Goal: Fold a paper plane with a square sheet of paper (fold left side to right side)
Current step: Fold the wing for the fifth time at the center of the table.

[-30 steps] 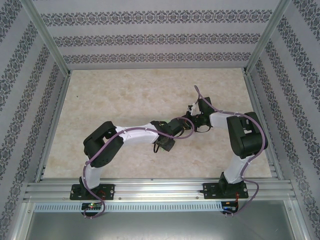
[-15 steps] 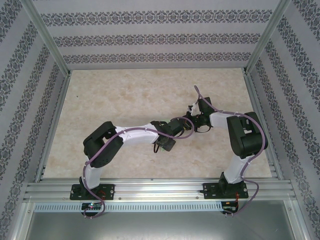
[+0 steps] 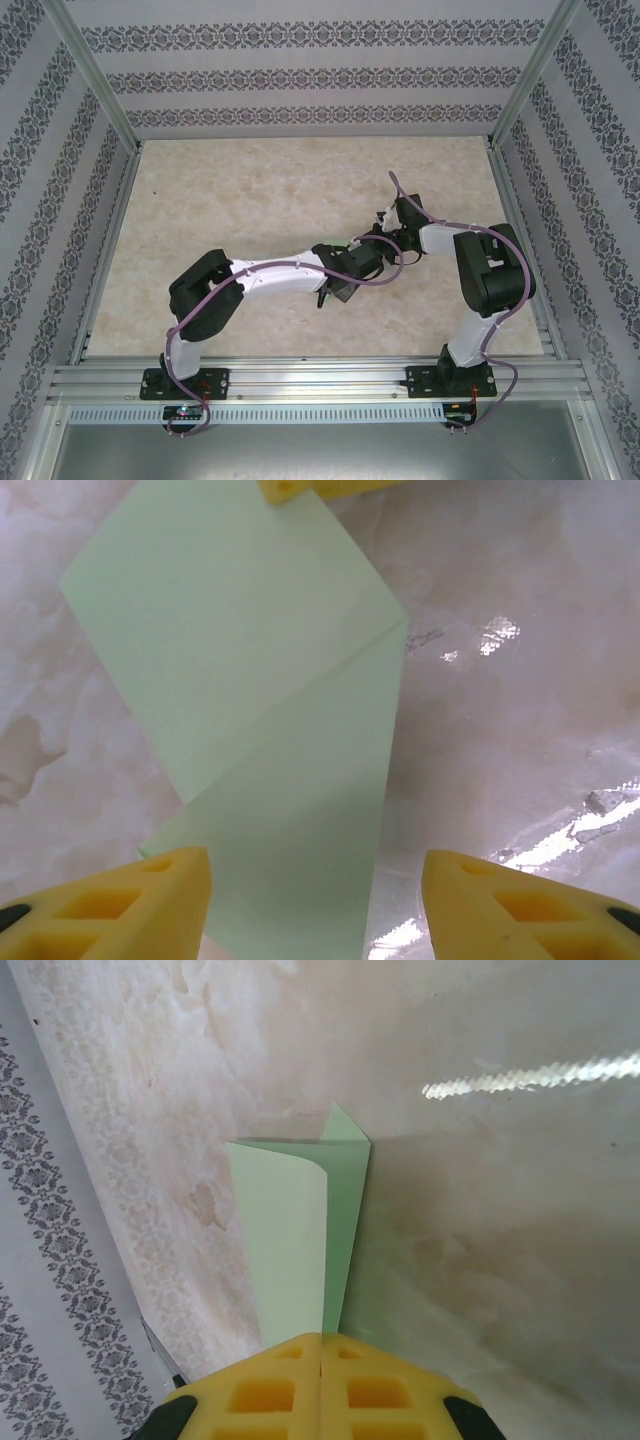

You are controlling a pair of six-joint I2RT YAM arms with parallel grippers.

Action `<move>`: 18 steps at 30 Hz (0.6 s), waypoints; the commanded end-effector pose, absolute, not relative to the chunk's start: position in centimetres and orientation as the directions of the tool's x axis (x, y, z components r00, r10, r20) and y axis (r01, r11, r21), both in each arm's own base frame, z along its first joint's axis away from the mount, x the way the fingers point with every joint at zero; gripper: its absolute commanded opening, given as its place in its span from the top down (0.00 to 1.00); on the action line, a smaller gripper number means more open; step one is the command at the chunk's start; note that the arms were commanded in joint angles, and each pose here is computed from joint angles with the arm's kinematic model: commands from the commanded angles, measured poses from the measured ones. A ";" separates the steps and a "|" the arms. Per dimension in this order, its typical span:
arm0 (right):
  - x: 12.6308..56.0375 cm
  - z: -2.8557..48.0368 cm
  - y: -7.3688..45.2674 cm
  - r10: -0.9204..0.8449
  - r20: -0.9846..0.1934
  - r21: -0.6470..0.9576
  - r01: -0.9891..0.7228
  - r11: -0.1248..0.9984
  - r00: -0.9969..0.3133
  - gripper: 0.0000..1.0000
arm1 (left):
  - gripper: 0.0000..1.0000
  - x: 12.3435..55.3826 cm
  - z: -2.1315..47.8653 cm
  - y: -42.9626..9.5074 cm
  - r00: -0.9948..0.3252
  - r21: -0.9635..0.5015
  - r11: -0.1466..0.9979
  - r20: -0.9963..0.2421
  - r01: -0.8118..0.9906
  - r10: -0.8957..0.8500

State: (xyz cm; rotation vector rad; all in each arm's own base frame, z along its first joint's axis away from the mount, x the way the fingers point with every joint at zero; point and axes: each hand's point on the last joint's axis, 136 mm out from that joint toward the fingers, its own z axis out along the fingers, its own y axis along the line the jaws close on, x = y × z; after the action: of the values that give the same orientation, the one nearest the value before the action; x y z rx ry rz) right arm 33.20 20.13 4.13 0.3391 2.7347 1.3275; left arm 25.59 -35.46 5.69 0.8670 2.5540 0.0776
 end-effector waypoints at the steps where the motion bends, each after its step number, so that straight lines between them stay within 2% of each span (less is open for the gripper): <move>1: 34.0 5.0 20.0 0.246 0.013 0.792 0.160 0.589 -0.969 0.96 | 0.44 25.3 5.2 -34.6 -0.700 0.270 0.782 -0.349 0.562 0.623; 8: 34.1 4.9 20.0 0.248 0.015 0.790 0.163 0.591 -0.969 0.97 | 0.57 24.6 4.8 -35.2 -0.698 0.266 0.777 -0.342 0.570 0.629; 18: 34.0 4.9 20.0 0.243 0.016 0.790 0.162 0.592 -0.970 0.96 | 0.62 25.0 3.7 -34.1 -0.709 0.340 0.770 -0.308 0.540 0.634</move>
State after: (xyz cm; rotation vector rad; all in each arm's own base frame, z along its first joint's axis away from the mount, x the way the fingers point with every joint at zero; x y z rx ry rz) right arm 33.22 20.14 4.22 0.3461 2.7388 1.3277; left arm 25.06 -34.57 3.75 0.9073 2.5532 0.2407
